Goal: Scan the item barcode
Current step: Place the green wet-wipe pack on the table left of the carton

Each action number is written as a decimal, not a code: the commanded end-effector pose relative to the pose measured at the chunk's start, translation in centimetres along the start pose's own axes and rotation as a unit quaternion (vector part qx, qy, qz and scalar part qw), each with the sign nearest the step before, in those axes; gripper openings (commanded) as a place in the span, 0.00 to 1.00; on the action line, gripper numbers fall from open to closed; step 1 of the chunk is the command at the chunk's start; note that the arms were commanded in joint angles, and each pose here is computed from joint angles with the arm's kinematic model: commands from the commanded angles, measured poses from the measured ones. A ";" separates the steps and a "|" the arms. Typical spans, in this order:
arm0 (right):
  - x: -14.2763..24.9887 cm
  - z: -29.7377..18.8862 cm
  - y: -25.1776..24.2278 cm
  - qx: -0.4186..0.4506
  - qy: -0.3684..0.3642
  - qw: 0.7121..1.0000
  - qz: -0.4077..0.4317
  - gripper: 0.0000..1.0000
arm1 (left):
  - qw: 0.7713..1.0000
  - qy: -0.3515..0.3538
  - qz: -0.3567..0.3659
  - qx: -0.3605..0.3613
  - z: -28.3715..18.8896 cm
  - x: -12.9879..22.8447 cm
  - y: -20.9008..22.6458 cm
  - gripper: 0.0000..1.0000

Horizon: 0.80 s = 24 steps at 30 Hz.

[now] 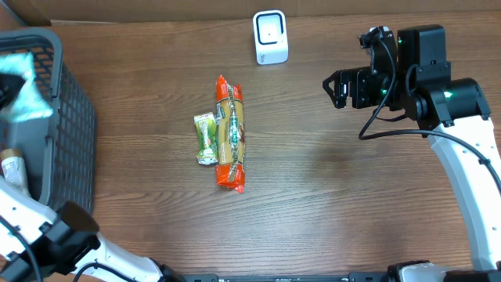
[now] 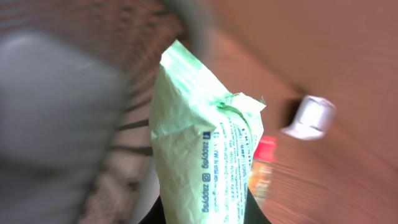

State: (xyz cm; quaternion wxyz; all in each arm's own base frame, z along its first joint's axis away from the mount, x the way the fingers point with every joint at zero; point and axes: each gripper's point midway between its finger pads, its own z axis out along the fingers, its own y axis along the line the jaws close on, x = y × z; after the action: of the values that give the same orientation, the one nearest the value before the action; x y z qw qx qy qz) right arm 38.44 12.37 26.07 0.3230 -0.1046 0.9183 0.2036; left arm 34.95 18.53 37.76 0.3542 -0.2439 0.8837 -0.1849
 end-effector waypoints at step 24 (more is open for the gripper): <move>-0.8 -0.7 0.3 -0.003 -0.012 1.000 -0.006 1.00 | 0.931 0.285 0.117 -0.195 23.0 23.5 -6.6 0.04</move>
State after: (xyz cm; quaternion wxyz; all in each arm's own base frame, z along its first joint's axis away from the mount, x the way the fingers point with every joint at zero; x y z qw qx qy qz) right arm 38.39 12.37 26.03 0.3217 -0.1047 0.9187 0.2038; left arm 39.62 -4.22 16.11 0.0684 -0.1204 0.9888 -0.0547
